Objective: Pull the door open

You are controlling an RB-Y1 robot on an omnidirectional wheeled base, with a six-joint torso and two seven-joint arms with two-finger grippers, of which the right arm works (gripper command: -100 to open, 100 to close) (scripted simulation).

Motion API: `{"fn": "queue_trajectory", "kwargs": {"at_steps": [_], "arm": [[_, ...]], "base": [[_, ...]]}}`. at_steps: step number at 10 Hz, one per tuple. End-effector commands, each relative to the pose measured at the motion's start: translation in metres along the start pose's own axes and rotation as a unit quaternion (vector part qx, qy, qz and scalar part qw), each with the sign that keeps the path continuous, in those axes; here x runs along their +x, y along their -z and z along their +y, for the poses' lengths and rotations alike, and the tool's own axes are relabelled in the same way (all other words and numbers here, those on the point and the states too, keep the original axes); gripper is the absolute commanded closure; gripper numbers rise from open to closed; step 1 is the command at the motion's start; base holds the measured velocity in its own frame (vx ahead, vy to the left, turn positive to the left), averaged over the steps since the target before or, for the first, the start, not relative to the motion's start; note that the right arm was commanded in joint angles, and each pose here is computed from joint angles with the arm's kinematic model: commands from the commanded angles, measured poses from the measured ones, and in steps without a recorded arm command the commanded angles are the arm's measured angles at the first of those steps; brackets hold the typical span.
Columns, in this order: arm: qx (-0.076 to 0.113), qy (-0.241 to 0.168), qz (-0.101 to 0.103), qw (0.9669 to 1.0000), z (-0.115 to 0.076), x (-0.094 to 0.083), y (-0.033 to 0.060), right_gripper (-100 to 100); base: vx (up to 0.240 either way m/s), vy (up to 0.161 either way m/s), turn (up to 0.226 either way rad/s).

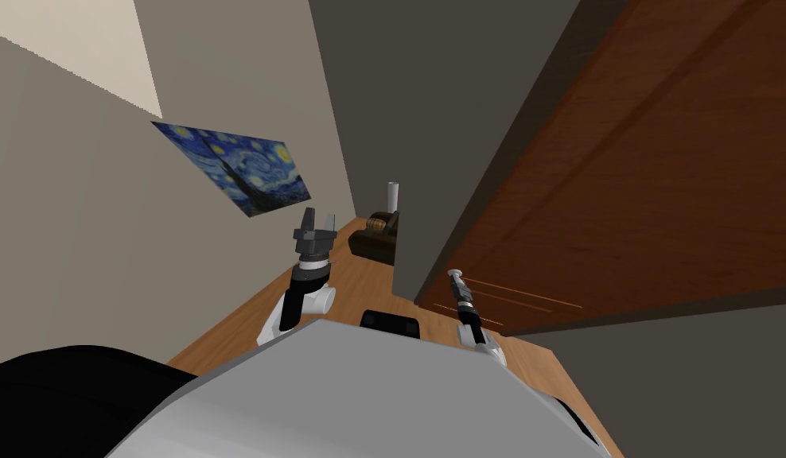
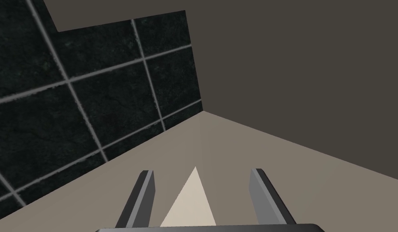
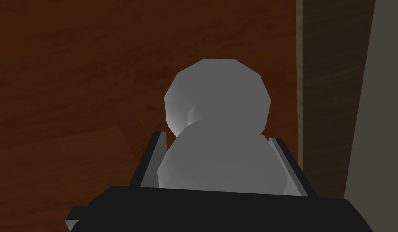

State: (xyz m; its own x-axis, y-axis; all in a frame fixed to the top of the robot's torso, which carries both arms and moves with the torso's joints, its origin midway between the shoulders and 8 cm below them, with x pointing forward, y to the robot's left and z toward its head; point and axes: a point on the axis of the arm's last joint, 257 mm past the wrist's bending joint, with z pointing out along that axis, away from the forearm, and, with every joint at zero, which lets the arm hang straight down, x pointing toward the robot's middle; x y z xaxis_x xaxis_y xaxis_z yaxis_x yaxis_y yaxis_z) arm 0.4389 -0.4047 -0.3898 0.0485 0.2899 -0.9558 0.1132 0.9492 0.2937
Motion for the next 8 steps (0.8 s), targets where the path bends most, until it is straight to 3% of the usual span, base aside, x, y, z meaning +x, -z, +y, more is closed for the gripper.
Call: {"fn": "queue_trajectory", "kwargs": {"at_steps": [1, 5, 8], "arm": [[0.001, -0.029, 0.000, 0.9996, 0.0009, 0.0014, 0.0007, 100], [0.004, -0.072, -0.002, 0.9974, 0.0001, 0.0005, 0.0004, 100], [0.006, -0.115, -0.004, 0.9933, -0.0009, -0.0004, 0.0000, 100]], "base": [[-0.030, -0.011, 0.047], [-0.025, -0.013, 0.034], [-0.032, -0.013, 0.039]]}}
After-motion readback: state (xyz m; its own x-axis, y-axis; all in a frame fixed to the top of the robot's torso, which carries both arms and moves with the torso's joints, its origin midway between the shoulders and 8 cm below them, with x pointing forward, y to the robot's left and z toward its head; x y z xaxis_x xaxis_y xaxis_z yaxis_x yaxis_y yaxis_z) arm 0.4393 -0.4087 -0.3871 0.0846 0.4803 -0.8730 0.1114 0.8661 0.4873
